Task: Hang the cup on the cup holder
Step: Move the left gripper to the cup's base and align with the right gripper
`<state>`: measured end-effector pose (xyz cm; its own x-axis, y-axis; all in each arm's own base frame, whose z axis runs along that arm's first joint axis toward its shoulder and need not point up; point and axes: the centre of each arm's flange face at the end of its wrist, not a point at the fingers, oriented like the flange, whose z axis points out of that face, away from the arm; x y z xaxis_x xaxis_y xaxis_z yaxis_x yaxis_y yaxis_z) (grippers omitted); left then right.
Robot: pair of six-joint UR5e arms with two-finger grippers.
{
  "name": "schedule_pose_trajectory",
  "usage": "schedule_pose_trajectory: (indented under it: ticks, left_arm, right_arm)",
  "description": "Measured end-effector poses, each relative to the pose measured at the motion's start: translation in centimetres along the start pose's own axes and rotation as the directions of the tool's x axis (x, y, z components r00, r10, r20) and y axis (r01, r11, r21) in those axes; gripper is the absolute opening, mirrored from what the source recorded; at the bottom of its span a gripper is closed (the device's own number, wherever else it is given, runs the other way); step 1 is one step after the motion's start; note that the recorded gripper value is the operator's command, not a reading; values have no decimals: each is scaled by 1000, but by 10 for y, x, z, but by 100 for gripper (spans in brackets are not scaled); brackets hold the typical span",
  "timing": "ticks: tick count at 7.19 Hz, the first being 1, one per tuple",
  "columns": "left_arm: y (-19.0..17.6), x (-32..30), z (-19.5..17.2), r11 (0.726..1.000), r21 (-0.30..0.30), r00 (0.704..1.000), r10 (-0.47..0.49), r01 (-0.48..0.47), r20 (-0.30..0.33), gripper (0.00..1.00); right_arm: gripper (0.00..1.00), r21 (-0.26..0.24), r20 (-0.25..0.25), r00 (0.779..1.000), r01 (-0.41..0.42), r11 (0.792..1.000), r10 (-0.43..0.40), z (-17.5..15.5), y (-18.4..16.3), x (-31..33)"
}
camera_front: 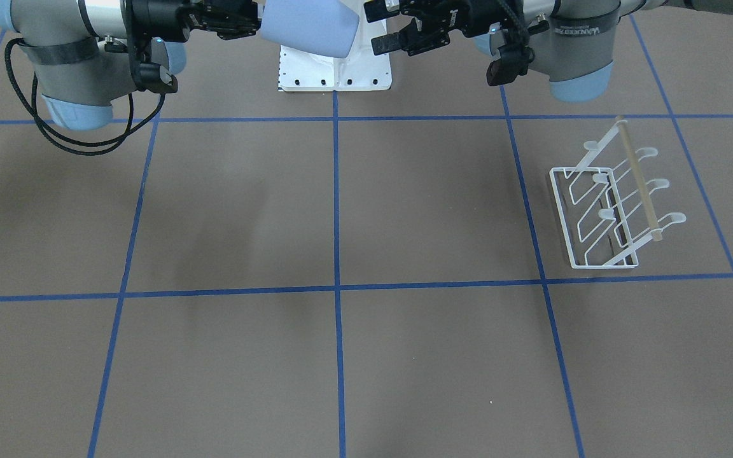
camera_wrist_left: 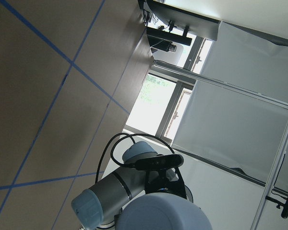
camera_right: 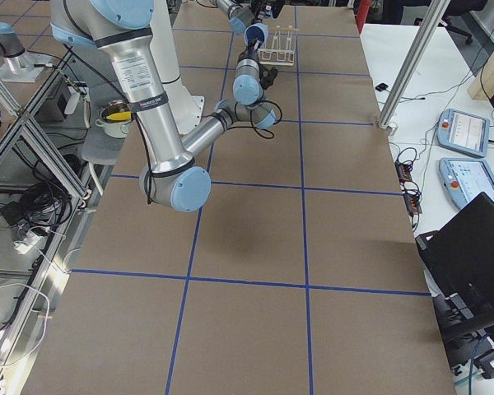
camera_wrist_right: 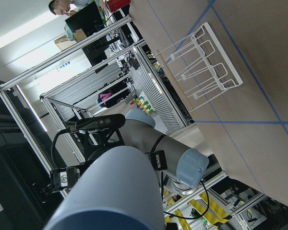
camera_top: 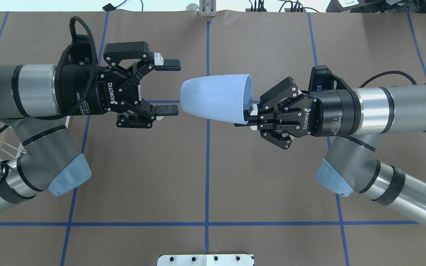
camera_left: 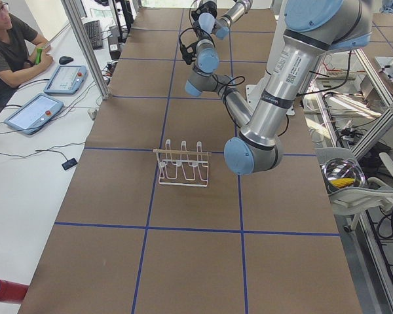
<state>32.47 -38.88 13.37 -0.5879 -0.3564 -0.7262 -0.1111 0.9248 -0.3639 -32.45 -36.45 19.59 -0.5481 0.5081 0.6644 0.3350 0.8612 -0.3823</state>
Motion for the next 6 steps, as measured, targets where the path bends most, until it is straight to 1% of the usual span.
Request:
schedule_pose_trajectory:
  ticks: [3,6]
  left_arm:
    - [11,-6,9,999,-33,1000,-10,9,-13,97]
    - [23,-15,11,996,-91,999,-23,19,-38,97]
  right_arm:
    - [0,-48,14,1000,-10,999,11,11,9,5]
    - [0,-77,40,999,-24,997,27,11,11,5]
